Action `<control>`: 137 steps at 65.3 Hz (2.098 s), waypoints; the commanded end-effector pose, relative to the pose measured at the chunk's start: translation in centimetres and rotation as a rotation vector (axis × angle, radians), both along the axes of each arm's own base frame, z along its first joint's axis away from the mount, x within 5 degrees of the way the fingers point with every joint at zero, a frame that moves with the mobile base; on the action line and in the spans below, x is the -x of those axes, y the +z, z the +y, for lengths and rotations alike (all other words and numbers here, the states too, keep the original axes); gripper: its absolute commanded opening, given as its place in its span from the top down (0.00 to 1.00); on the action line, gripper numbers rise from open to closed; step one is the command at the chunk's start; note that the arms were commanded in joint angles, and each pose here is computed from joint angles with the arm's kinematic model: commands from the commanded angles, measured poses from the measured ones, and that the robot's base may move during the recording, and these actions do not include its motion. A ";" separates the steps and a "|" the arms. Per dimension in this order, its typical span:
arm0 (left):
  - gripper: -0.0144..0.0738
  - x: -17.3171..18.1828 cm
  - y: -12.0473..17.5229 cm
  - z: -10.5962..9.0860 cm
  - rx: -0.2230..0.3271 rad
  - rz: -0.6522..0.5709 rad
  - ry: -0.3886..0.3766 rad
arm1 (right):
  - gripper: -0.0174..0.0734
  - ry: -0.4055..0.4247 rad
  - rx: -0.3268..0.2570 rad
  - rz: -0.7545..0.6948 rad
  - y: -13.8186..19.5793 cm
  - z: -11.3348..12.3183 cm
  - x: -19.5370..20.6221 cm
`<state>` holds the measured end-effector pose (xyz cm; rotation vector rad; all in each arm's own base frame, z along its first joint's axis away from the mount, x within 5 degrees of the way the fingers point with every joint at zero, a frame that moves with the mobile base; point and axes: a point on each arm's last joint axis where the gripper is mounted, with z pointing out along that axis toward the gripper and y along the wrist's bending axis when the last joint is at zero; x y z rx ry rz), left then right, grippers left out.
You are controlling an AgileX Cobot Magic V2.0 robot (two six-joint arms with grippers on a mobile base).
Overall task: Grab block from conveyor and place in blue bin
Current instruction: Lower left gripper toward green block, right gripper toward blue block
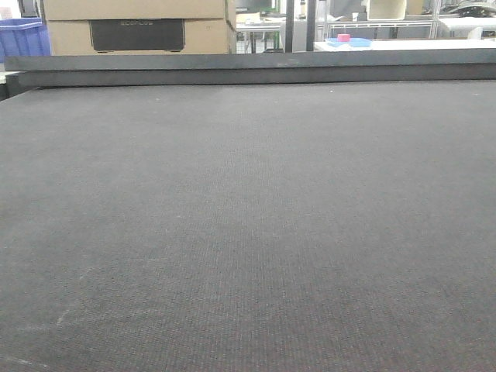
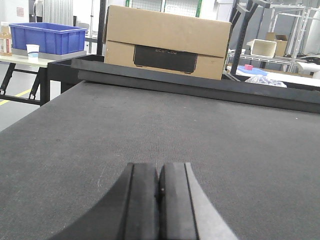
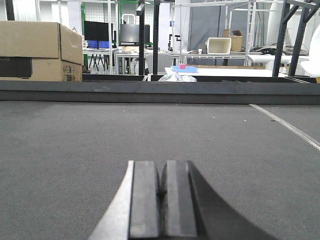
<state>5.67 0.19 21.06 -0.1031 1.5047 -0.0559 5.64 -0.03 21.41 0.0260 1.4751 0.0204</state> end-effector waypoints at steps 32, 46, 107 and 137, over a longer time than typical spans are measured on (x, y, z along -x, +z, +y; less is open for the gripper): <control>0.96 0.1 0.3 0.0 -0.003 -0.024 0.003 | 0.99 -0.006 0.007 -0.023 0.2 0.0 0.1; 0.96 0.1 0.3 0.0 -0.046 -0.023 0.006 | 0.99 -0.006 0.007 -0.023 0.2 0.0 0.1; 0.96 0.2 11.5 0.5 -0.090 0.262 0.053 | 0.99 0.038 0.012 0.414 11.7 0.3 -2.0; 0.96 -10.1 11.6 0.8 -0.006 1.067 0.028 | 0.99 0.075 0.000 1.221 9.8 0.4 -12.4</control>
